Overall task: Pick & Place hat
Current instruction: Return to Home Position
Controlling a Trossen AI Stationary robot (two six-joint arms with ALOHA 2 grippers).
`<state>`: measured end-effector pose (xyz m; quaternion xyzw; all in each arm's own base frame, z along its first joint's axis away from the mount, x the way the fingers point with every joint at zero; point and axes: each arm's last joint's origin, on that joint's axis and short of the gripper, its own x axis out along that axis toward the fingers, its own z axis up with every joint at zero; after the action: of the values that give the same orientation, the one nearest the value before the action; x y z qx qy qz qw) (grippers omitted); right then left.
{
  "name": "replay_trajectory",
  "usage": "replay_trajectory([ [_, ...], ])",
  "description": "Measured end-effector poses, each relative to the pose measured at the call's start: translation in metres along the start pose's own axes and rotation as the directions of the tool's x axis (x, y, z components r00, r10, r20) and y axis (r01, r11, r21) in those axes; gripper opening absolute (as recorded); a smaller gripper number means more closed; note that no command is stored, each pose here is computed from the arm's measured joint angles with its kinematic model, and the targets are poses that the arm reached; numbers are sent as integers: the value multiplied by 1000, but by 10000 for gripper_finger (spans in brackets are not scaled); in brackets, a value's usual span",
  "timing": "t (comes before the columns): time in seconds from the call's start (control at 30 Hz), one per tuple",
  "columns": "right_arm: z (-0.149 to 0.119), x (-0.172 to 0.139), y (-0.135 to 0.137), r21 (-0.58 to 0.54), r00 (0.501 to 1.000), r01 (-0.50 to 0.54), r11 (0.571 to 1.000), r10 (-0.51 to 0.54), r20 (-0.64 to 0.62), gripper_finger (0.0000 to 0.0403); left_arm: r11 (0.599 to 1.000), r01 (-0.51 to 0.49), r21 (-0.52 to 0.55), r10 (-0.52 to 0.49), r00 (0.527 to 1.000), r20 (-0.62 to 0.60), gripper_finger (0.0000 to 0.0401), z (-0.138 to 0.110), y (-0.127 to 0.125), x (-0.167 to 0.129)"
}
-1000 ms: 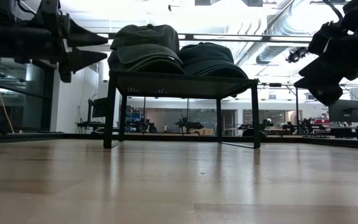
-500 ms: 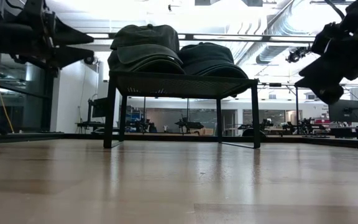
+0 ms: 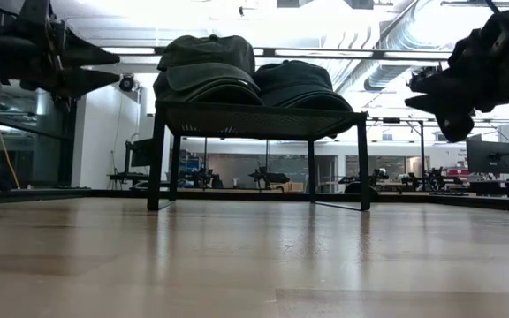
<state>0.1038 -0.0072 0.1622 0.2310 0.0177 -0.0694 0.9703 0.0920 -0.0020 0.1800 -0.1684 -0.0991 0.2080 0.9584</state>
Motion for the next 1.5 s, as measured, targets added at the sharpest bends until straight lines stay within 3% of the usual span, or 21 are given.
replay_trajectory([
  [0.2,-1,0,0,-60,1000,-21,998,21,-11,122,992,-123,-1,123,992,-32,206,-6,5,0],
  [0.57,-3,0,1,-284,998,-60,957,49,-44,122,997,-77,3,77,995,-59,206,-7,4,0],
  [1.5,-3,0,1,-282,998,-59,957,48,-43,122,997,-76,4,76,995,-59,206,-7,4,0],
])
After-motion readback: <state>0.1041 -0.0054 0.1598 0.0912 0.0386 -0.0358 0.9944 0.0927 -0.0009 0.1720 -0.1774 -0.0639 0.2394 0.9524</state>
